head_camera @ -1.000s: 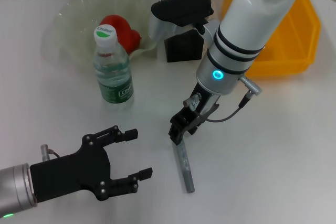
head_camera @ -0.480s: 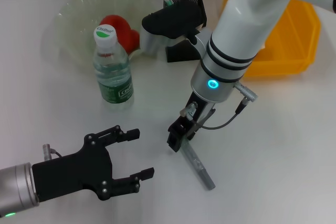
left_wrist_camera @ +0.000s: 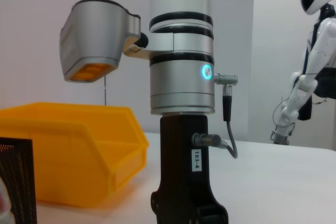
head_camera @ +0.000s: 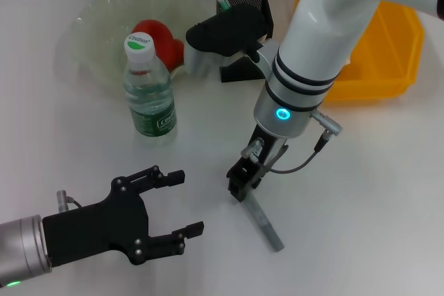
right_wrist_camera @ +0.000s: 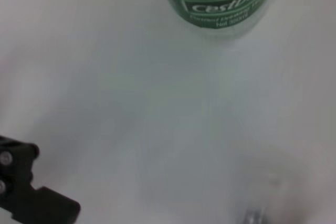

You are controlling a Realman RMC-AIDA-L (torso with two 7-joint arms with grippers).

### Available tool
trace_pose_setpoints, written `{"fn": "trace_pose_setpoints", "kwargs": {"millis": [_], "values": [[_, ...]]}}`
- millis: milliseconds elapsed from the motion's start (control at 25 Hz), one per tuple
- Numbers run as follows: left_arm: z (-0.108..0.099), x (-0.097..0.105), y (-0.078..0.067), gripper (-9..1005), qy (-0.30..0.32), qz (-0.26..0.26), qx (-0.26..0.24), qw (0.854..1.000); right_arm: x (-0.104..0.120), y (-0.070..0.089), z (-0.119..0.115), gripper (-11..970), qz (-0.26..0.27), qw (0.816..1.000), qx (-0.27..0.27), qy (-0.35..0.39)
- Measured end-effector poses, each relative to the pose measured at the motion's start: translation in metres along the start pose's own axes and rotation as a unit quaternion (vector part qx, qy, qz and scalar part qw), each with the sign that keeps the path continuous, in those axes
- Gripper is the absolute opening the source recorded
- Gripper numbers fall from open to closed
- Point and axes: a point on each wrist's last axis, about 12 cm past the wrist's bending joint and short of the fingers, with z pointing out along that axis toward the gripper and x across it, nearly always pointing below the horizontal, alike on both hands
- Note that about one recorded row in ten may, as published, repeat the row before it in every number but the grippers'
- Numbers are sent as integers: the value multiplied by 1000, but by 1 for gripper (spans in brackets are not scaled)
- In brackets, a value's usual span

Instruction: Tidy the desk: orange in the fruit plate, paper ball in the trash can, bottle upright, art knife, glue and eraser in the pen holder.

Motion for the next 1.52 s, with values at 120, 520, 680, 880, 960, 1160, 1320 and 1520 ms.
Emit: {"fn": "trace_pose_setpoints", "kwargs": {"millis": [120,520,680,880,960,1160,1320,1520], "values": [[0,0,0,799,0,0,0,1000,1,0,1,295,-6,1000,7,6],[1,-1,1,799,0,1,1,1000,5,4,1,151,-24,999,13,21],[2,-2,2,799,-1,3,3,1000,9,1,-1,136,-26,999,15,16],[2,-3,3,799,-6,2,3,1000,12,-16,-29,135,2,999,7,-45],[2,-5,5,799,-10,2,1,1000,20,-36,-68,135,22,991,20,-131],[4,-6,5,799,-14,2,1,1000,52,-64,-141,132,7,938,23,-346],[6,-6,5,799,-15,1,3,1000,73,-77,-156,130,-50,879,27,-473],[7,-7,6,799,-16,0,5,1000,99,-102,-131,128,-107,761,9,-640]]}}
